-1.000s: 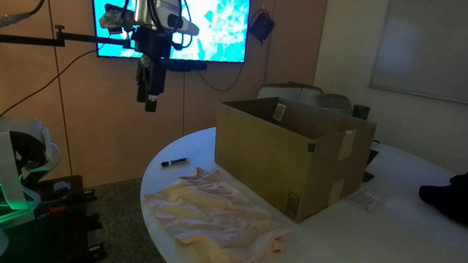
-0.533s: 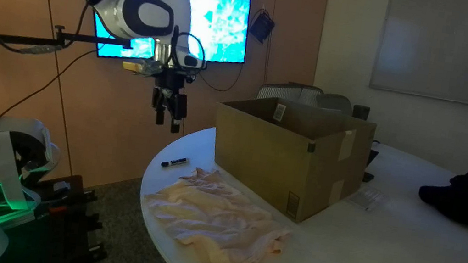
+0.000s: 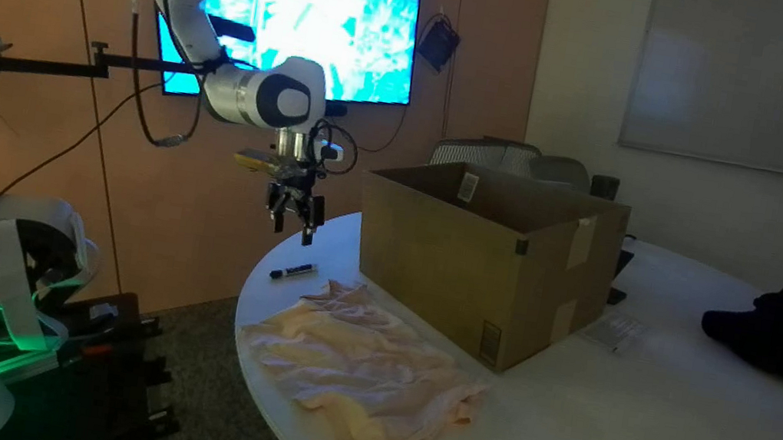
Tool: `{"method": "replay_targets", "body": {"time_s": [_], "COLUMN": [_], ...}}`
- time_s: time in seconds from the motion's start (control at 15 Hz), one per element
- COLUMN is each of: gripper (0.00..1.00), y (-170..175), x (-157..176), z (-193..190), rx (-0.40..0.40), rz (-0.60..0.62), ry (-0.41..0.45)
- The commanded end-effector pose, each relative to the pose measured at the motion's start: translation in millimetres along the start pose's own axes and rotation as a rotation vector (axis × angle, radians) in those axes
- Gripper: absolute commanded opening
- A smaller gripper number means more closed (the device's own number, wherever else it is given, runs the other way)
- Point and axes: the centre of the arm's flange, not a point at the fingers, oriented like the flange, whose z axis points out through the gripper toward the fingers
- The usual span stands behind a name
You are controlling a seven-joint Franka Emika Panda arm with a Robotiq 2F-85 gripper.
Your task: Pick up the marker and wrap it on the cloth, then pick up the cloth and put it in the box
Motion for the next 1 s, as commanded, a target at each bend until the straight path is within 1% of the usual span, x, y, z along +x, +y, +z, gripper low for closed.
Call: {"method": "replay_targets", "body": {"time_s": [0.0,0.2,0.33,0.47,0.73,0.93], "gripper": [1.0,1.0,1.0,1.0,1.0,1.0], "y": [-34.5,-60.1,-74.7,-87.0,-99.1,-98.2], "x": [59.1,82.4,93.7,101.9,116.1,122.7], "z": [29.5,52.4,56.2,67.5,88.5,109.0], "rx": [0.027,0.079,0.113,0.128,0.112,0.095], "rz": [-0.025,-0.047,-0.057,-0.057,-0.026,0.004], "ry": [0.035,0.053,0.069,0.077,0.084,0.065]}}
